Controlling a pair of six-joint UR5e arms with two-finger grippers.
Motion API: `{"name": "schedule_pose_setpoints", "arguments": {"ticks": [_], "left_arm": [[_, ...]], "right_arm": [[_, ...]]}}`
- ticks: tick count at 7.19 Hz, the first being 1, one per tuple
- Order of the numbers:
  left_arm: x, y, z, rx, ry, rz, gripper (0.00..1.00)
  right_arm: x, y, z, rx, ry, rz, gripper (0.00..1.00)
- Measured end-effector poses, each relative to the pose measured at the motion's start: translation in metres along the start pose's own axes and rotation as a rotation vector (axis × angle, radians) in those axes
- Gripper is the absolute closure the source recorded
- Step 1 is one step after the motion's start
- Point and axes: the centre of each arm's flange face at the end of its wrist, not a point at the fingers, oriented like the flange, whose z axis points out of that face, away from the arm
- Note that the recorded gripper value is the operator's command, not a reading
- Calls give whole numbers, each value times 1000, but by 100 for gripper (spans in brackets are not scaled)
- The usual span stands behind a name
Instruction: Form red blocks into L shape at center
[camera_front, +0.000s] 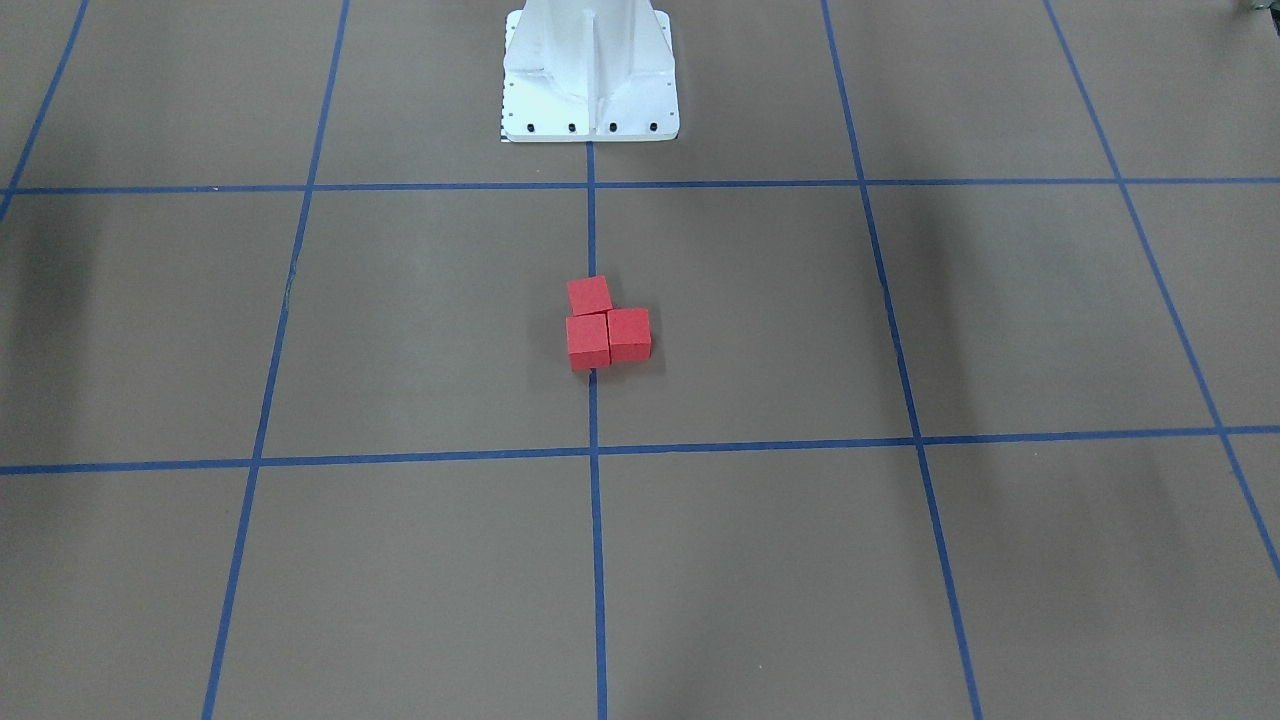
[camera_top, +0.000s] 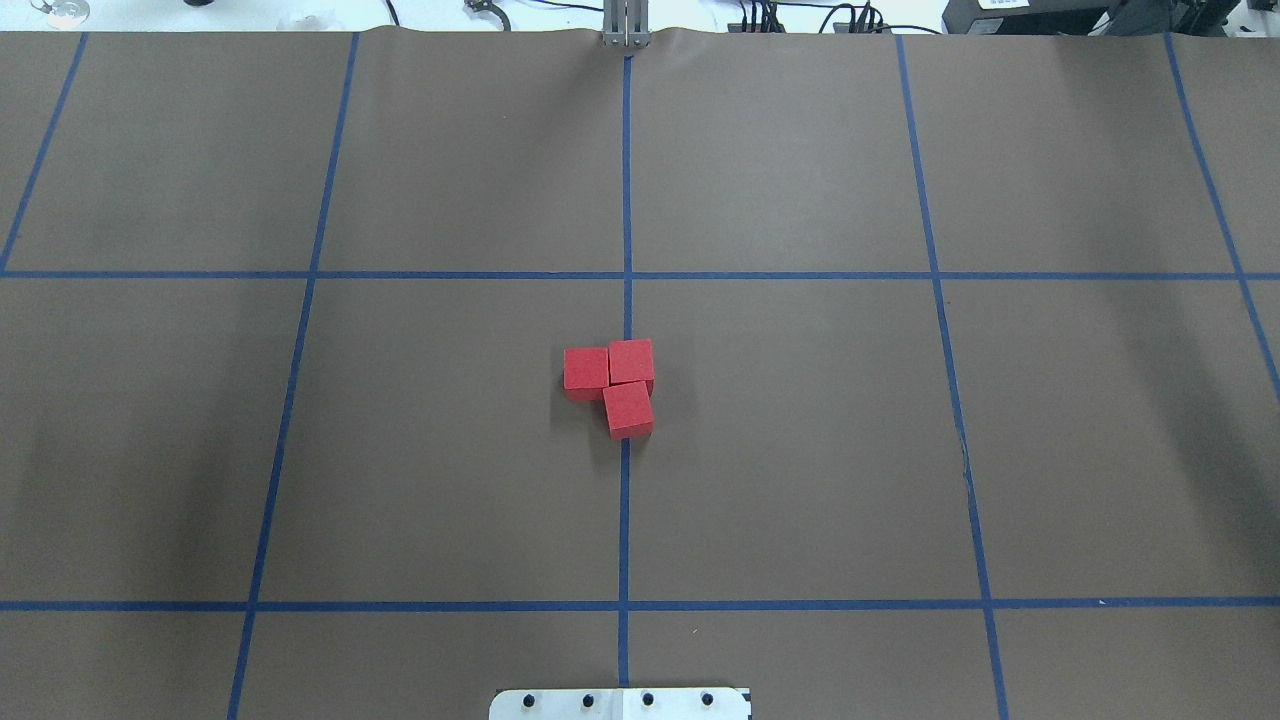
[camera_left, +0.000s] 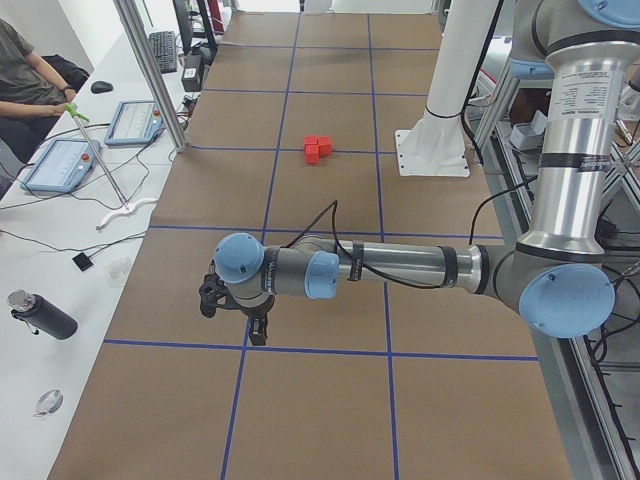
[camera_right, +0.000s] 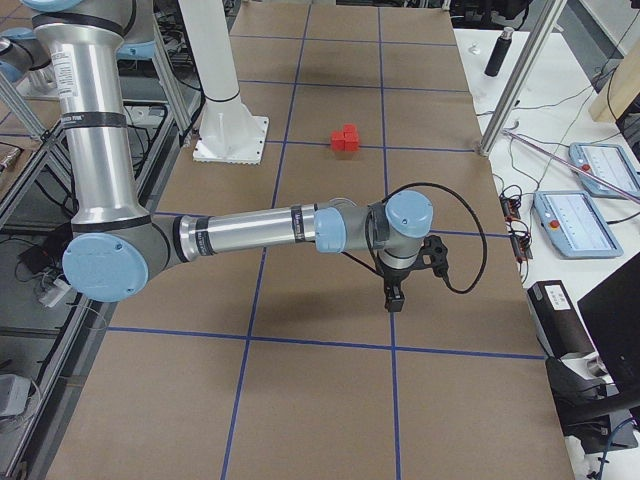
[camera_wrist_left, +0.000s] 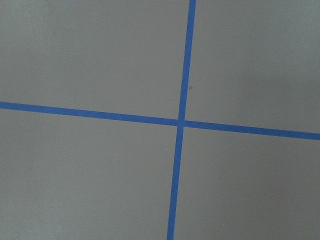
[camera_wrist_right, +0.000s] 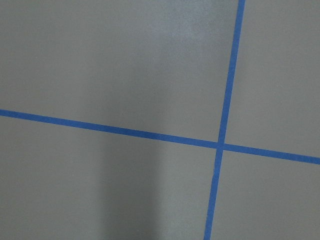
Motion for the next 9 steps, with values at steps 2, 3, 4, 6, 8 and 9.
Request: {"name": "schedule_pose_setpoints", "arguments": {"ticks": [2, 3, 4, 6, 8, 9], "left_arm": [[4, 1, -3, 4, 9, 5, 0], [3, 2, -2, 2, 9, 5, 0], [2, 4, -1, 0, 9, 6, 0], [4, 7, -2, 3, 9, 9, 0], [4, 8, -2, 3, 10, 9, 0], [3, 8, -2, 3, 10, 9, 0]], "right_arm": [[-2, -1, -2, 0, 1, 0, 0], [-3, -1, -2, 0, 1, 0, 0], [-3, -1, -2, 1, 1, 0, 0], [0, -1, 0, -3, 6, 3, 0], [2, 0, 3, -10, 12, 8, 0], [2, 0, 4, -12, 12, 11, 0]]}}
